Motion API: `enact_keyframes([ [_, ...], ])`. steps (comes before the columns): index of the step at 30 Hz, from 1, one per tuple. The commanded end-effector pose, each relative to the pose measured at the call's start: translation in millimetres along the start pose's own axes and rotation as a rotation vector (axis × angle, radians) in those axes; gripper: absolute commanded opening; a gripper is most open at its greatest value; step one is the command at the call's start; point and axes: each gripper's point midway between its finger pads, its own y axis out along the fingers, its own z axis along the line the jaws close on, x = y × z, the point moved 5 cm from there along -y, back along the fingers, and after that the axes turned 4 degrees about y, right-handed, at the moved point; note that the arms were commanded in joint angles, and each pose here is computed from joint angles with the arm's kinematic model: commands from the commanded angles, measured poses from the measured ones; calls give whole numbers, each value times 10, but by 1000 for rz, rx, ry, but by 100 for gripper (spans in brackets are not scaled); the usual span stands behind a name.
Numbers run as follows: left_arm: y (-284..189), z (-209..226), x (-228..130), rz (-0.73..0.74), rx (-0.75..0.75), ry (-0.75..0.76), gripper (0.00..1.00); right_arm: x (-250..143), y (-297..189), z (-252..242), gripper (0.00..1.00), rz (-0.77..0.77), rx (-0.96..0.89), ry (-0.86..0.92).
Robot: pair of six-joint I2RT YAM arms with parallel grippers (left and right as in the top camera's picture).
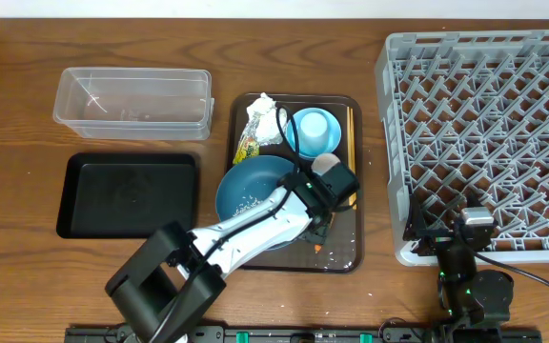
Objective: Sort waste into correct bins and load items into the dishwasher rack
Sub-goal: 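Lower the left gripper and grasp the teal bowl's rim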
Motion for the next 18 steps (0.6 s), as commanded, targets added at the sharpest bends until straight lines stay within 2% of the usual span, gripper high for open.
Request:
enact_keyframes([
  [1,142,55,-90,35,47,-33,71,-11,0,4,99,3,3,10],
  [12,144,52,-86,33,45,-42,54,-11,0,4,99,3,3,10],
  [18,147,14,-16,-2,25,-31,53,-11,0,4,99,3,3,10],
])
